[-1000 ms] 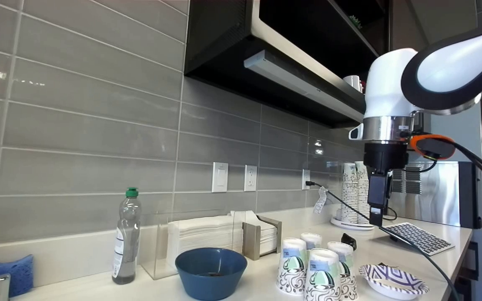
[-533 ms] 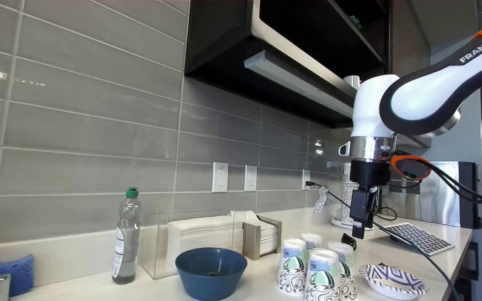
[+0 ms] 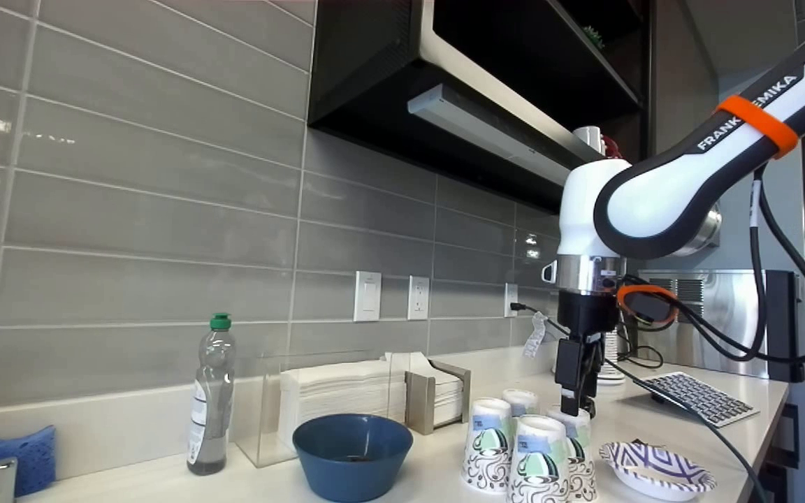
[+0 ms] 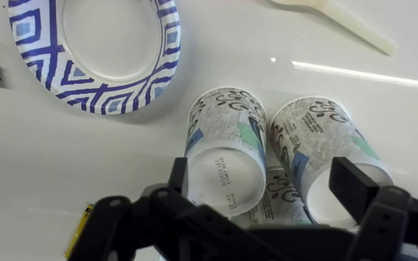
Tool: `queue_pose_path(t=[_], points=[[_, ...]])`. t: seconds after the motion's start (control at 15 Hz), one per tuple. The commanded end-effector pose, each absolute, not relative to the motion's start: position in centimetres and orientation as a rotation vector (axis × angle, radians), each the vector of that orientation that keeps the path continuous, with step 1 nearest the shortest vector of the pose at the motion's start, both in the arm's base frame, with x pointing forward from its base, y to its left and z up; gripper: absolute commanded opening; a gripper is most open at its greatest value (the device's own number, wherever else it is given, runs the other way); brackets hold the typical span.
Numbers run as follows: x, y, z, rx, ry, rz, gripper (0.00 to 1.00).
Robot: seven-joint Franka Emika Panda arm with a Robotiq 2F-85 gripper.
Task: Stack up the cups
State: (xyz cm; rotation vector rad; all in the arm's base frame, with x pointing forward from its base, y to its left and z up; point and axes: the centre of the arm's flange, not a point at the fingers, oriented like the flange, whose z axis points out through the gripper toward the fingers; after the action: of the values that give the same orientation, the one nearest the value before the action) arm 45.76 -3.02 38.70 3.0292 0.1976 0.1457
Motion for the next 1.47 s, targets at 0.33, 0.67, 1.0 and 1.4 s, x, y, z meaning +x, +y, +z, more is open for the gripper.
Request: queue_pose_path(t=[0.33, 0.67, 1.0, 1.4], points=[[48.4, -4.2, 37.5, 2.996, 0.151, 0.164, 1.0], [48.9, -4.2, 36.5, 3.002, 0.165, 0.192, 0.73], [48.8, -4.5, 36.4, 3.001, 0.158, 0.193, 0.4], [47.4, -5.2, 39.2, 2.95, 0.136, 0.153, 0.4]])
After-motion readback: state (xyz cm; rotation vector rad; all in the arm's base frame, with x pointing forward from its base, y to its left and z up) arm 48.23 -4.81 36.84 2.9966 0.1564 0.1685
